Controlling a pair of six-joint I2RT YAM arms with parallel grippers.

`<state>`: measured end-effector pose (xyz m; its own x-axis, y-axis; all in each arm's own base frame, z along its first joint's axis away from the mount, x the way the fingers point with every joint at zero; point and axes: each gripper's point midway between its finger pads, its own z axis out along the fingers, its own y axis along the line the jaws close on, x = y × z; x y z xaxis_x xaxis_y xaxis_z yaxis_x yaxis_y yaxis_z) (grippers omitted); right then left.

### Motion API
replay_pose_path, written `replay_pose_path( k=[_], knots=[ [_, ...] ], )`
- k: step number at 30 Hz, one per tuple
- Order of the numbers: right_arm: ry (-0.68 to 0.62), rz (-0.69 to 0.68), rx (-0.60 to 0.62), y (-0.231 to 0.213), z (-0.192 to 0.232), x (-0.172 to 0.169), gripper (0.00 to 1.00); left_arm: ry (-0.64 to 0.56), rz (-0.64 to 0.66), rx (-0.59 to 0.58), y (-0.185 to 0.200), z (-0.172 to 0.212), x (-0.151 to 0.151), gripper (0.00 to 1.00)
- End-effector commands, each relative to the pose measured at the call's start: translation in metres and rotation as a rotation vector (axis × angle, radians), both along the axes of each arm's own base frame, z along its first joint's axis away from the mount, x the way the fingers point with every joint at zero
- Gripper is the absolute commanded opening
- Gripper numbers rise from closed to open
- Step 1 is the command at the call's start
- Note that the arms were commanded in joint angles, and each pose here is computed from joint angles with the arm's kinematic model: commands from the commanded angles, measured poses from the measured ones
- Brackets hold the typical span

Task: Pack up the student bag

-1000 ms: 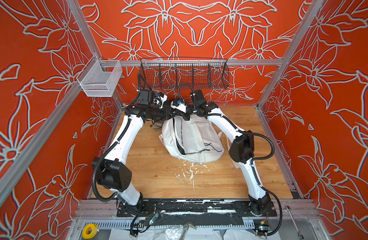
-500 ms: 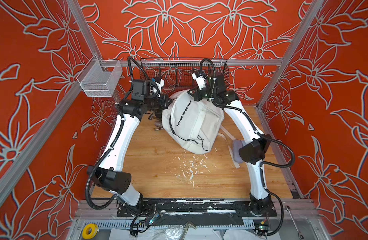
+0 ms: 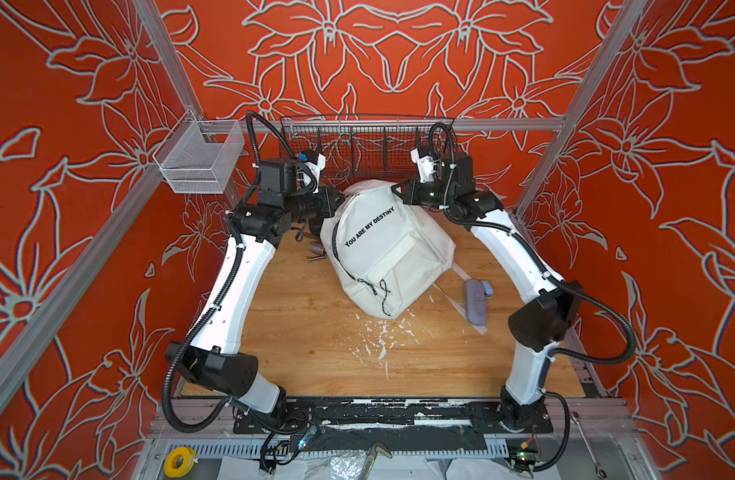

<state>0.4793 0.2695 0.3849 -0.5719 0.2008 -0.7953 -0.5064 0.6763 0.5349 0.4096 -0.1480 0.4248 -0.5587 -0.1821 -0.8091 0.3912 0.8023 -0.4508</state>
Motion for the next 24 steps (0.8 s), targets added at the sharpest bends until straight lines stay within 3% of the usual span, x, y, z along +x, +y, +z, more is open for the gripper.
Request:
replay_pose_path(
  k=[1,6,9,13,19,24],
  knots=[
    [-0.182,-0.439,0.122,-0.111,0.051,0.042,0.00,-0.076,0.123,0.009,0.034,0.039,-0.002,0.00],
    [-0.193,-0.464,0.176,-0.120,0.060,0.039,0.00,-0.070,0.060,-0.030,0.020,0.054,0.012,0.00],
    [-0.151,-0.567,0.298,-0.150,0.043,0.041,0.00,-0.038,0.060,-0.030,0.020,0.043,0.014,0.00],
    [-0.130,-0.665,0.331,-0.170,0.011,0.039,0.00,-0.016,0.090,-0.022,0.025,0.017,0.010,0.00],
    [-0.089,-0.539,0.428,-0.145,-0.030,0.051,0.00,0.011,-0.025,-0.073,-0.008,-0.021,0.008,0.00],
    [-0.128,-0.507,0.359,-0.135,-0.048,0.039,0.00,-0.008,-0.101,-0.052,-0.031,-0.020,0.000,0.00]
  ],
)
